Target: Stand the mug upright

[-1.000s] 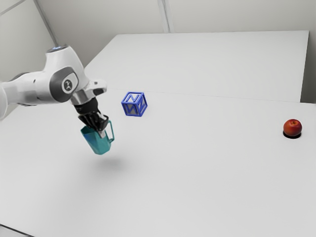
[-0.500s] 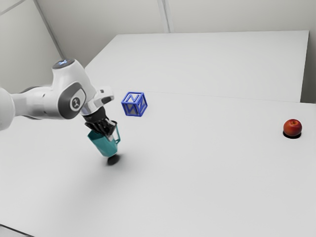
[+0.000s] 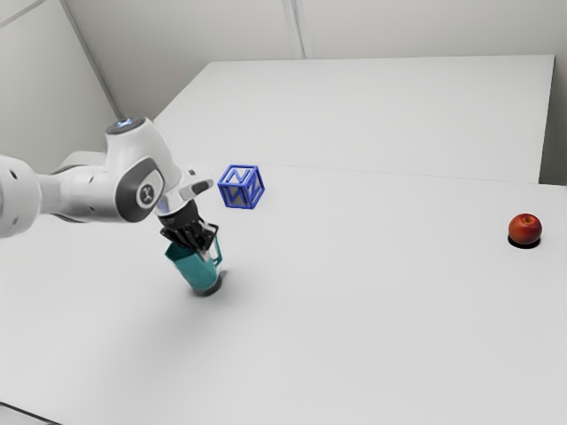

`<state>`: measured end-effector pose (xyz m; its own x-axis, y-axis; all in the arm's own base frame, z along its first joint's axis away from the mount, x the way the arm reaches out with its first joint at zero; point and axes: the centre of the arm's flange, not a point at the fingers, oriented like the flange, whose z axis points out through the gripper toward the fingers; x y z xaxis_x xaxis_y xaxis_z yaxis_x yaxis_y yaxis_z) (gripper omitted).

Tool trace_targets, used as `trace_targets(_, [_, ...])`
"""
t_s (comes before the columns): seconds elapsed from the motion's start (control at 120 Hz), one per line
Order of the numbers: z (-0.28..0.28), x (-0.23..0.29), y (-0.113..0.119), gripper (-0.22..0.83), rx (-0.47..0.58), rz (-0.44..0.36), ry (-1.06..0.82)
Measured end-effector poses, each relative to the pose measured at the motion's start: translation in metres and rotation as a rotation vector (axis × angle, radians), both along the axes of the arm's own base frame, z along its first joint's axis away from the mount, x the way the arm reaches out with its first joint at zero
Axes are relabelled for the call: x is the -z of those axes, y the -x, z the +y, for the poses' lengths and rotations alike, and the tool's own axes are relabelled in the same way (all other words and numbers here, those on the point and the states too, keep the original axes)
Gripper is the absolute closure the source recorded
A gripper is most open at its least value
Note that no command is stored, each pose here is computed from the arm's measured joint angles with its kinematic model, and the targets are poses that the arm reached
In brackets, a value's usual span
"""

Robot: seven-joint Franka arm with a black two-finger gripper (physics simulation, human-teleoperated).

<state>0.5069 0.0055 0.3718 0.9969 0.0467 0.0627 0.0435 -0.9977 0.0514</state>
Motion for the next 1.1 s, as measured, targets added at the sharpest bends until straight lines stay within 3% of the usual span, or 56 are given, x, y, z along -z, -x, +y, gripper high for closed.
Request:
trace_targets(0.5, [-0.005,0.011,-0.001,0.76,-0.025,0.019,0.006])
trace_targets(0.7, [-0.013,0.003,0.0,0.59,-0.027,0.003,0.012])
trace_targets(0.942, [-0.025,-0.028,0.003,0.24,-0.018,-0.051,0.012])
trace_targets(1.1, [-0.032,-0.057,0.009,0.13,-0.008,-0.088,0.008])
